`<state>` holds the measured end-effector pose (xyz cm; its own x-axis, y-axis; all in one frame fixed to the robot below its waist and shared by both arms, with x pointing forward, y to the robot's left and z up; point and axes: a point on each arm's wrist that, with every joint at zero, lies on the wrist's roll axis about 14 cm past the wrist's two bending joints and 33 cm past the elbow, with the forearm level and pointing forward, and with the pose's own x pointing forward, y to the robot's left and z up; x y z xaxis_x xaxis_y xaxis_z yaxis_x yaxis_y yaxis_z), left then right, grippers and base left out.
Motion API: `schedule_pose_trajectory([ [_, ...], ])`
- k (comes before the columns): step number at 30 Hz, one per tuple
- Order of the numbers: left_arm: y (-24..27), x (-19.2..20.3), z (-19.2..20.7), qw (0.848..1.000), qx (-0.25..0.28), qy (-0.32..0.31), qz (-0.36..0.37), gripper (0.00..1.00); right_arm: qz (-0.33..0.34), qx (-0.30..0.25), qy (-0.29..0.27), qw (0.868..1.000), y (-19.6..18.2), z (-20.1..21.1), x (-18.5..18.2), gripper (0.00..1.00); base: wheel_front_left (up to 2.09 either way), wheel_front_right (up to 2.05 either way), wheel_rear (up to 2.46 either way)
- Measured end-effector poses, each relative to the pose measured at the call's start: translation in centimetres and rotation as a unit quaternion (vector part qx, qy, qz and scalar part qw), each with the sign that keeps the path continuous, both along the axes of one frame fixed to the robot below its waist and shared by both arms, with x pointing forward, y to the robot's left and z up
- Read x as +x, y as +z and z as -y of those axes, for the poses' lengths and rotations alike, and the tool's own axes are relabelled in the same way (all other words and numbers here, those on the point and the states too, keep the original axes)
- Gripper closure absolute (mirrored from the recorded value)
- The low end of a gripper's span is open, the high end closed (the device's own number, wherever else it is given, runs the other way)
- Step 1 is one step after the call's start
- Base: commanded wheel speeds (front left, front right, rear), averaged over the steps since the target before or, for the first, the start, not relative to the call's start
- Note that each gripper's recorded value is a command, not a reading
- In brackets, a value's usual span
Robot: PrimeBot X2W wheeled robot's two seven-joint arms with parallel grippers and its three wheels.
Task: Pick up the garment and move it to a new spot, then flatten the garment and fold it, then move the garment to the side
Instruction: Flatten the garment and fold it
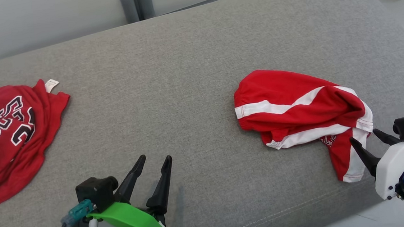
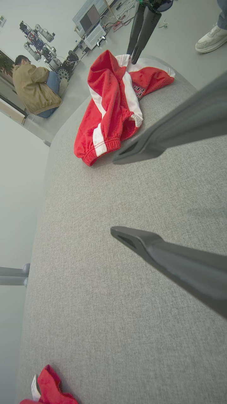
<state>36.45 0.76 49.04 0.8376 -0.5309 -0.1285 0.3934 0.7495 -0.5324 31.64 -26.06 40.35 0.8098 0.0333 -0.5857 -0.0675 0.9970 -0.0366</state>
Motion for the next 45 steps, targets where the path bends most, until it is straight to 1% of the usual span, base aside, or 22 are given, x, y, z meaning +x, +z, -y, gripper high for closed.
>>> schedule_pose_trajectory([
  [4, 0.2, 0.2, 1.8, 0.999, -0.004, -0.033, -0.005, 0.00, 0.006, 0.019, -0.022, 1.000, 0.0, 0.0, -1.0, 0.00, 0.00, 0.00, 0.00],
  [5, 0.3, 0.3, 3.0, 0.999, -0.006, -0.053, -0.008, 0.00, 0.012, 0.022, -0.036, 0.999, 0.2, 0.4, -1.3, 0.00, 0.00, 0.00, 0.00],
  [6, 0.3, 0.3, 3.0, 0.999, -0.006, -0.053, -0.008, 0.00, 0.012, 0.022, -0.036, 0.999, 0.2, 0.4, -1.3, 0.00, 0.00, 0.00, 0.00],
  [7, 0.6, 0.4, 4.1, 0.997, -0.012, -0.071, -0.011, 0.00, 0.021, 0.024, -0.047, 0.998, 0.5, 0.7, -1.4, 0.00, 0.00, 0.00, 0.00],
  [12, 0.4, 0.5, 6.8, 0.993, -0.014, -0.115, -0.027, 0.00, 0.042, 0.026, -0.076, 0.996, 1.1, 1.4, -1.5, 0.00, 0.00, 0.00, 0.00],
  [18, 0.2, 1.5, 9.2, 0.987, -0.010, -0.153, -0.040, 0.00, 0.045, 0.028, -0.094, 0.994, 0.8, 1.6, -1.8, 0.00, 0.00, 0.00, 0.00],
  [26, -0.4, 2.1, 12.2, 0.978, -0.005, -0.195, -0.066, 0.00, 0.061, 0.021, -0.097, 0.993, 1.2, 1.8, -1.2, 0.00, 0.00, 0.00, 0.00],
  [32, -1.5, 2.9, 13.3, 0.973, 0.023, -0.218, -0.075, 0.00, 0.081, 0.016, -0.093, 0.992, 2.0, 1.6, 0.1, 0.00, 0.00, 0.00, 0.00],
  [38, -3.3, 2.7, 14.1, 0.965, 0.048, -0.238, -0.099, 0.00, 0.064, 0.009, -0.103, 0.993, 0.9, 2.1, -0.4, 0.00, 0.00, 0.00, 0.00],
  [41, -3.8, 2.9, 14.2, 0.964, 0.056, -0.239, -0.104, 0.00, 0.059, 0.005, -0.106, 0.993, 0.5, 2.5, -0.5, 0.00, 0.00, 0.00, 0.00],
  [45, -3.9, 3.4, 14.3, 0.964, 0.061, -0.237, -0.103, 0.00, 0.068, 0.003, -0.105, 0.992, 0.9, 2.6, 0.4, 0.00, 0.00, 0.00, 0.00],
])
